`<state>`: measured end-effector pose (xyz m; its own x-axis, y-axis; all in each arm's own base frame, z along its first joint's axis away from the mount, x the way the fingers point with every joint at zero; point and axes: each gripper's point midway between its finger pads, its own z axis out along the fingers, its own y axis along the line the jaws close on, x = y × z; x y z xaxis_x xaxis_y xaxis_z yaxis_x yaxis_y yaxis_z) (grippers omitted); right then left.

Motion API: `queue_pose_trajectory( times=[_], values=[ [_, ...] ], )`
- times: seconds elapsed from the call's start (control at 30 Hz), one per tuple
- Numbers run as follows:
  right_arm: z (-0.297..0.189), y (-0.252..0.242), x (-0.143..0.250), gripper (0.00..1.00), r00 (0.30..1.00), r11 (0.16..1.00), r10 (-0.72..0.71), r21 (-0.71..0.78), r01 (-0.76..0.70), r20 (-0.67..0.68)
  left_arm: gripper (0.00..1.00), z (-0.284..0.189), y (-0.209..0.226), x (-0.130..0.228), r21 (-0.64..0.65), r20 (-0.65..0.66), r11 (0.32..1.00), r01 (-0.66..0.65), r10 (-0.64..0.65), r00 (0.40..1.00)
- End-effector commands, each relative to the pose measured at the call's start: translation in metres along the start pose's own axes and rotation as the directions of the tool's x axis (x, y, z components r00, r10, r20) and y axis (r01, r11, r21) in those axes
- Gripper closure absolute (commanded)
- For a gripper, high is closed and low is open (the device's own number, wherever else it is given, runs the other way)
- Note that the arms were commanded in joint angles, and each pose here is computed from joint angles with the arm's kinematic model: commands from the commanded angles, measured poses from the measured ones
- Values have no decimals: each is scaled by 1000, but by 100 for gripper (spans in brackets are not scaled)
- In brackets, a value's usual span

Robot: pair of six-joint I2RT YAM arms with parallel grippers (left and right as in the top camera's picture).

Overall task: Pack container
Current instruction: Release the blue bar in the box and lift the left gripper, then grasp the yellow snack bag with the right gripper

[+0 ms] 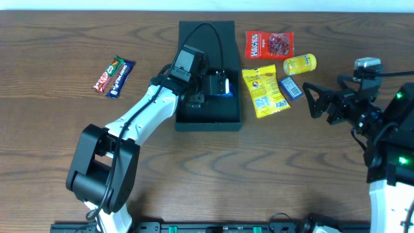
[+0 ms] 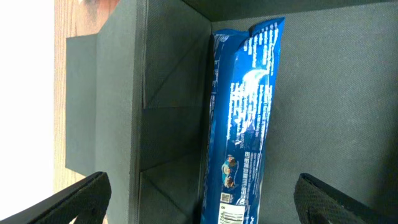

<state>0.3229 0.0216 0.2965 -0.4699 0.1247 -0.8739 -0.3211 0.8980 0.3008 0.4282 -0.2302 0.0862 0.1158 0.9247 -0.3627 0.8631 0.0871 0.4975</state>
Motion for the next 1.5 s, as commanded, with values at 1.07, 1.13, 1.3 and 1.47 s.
queue_pose_trajectory(
  times=[1.07, 1.13, 1.3, 1.47],
  values=[
    [54, -59, 78, 1, 938, 980, 153, 173, -102, -313, 5, -152, 89, 43, -421, 353, 90, 902, -900, 255],
    [76, -64, 90, 1, 925, 983, 134, 167, -78, -355, 5, -178, 94, 31, -343, 431, 30, 939, -883, 185],
    [108, -90, 111, 1, 908, 967, 110, 254, -4, -405, 5, -220, 84, 23, -300, 447, 46, 953, -876, 182],
    [143, -98, 132, 1, 894, 965, 64, 254, 57, -444, 4, -221, 62, 33, -346, 353, 91, 934, -910, 219]
  ],
)
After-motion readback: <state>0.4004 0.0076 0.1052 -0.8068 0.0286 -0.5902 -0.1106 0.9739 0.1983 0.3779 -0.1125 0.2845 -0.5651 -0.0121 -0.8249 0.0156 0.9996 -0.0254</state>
